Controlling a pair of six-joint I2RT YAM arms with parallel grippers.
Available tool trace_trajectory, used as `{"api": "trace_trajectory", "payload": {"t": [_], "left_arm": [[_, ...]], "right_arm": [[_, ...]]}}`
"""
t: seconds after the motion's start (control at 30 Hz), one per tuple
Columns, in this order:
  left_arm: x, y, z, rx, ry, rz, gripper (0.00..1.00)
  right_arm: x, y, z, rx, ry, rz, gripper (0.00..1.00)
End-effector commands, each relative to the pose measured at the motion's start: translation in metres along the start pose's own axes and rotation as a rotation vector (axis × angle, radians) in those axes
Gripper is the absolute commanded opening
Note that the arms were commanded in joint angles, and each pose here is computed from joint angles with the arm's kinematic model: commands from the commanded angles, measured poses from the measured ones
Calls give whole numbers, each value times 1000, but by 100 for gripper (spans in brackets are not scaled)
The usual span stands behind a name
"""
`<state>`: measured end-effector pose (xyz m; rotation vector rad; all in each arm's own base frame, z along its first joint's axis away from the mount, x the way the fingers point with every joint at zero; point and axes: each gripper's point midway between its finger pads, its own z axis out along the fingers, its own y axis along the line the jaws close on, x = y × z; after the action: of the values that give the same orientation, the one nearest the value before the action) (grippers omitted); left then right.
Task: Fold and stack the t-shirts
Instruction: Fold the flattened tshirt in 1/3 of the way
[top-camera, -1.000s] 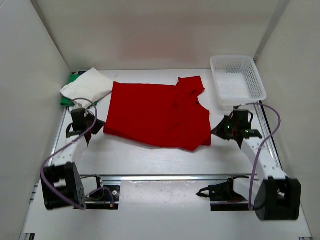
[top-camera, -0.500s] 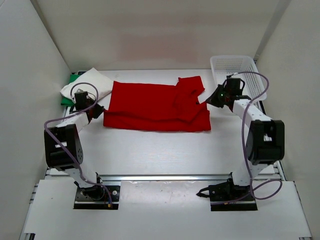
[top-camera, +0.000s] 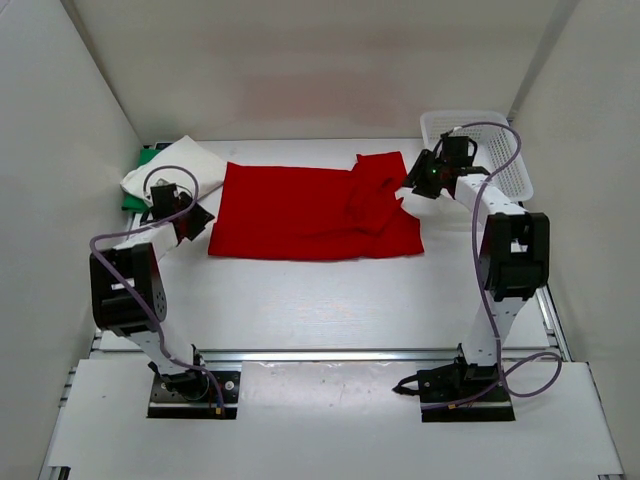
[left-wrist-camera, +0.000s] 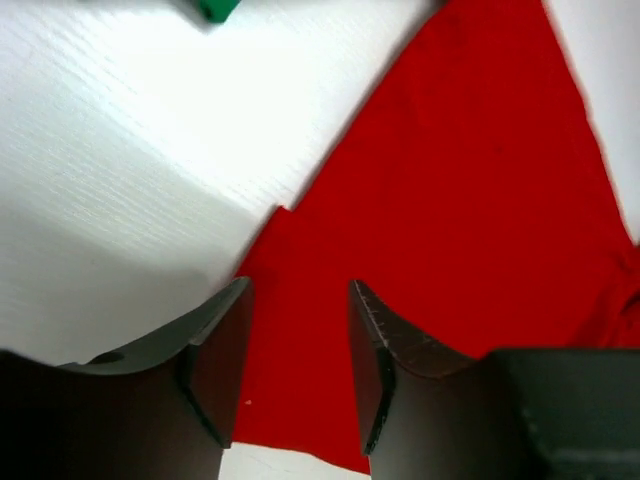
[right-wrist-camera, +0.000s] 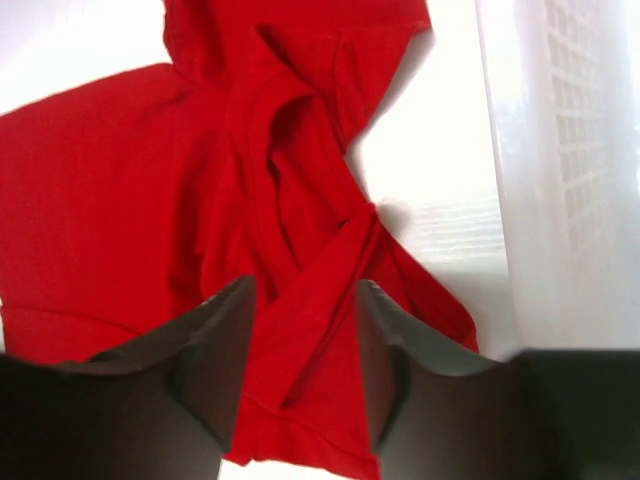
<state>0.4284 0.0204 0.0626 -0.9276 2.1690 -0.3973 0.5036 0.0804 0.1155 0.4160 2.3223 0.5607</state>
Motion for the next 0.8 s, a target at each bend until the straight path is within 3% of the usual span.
{"api": "trace_trajectory", "payload": {"t": [0.0, 0.1, 0.13, 0.17, 0.2, 0.27, 0.3, 0.33, 0.47, 0.57, 0.77], "left_arm": [[-21, -27, -38, 79, -95, 65, 53], [2, -23, -63, 111, -100, 75, 47], [17, -12, -63, 100, -77, 76, 46], [31, 1, -62, 87, -51, 57, 45], [43, 7, -63, 88, -24, 53, 45], [55, 22, -60, 72, 9, 21, 47], [60, 25, -60, 74, 24, 9, 50], [59, 28, -58, 76, 15, -14, 51], [61, 38, -46, 30, 33, -22, 53], [64, 40, -38, 18, 46, -25, 52], [68, 38, -28, 22, 58, -35, 47]], "right_arm": [[-30, 31, -41, -34, -129, -64, 44], [-9, 28, -71, -42, -162, -60, 42], [-10, 34, -87, -66, -212, -72, 27], [12, 30, -96, -74, -204, -64, 19], [38, 12, -92, -51, -175, -31, 4], [61, 0, -105, -61, -202, -4, 0], [89, -14, -99, -48, -161, 20, 1], [85, -18, -102, -45, -198, 37, 1], [122, -53, -94, -20, -145, 96, 29], [124, -71, -88, 11, -138, 127, 42], [128, -85, -68, 21, -121, 166, 45]]}}
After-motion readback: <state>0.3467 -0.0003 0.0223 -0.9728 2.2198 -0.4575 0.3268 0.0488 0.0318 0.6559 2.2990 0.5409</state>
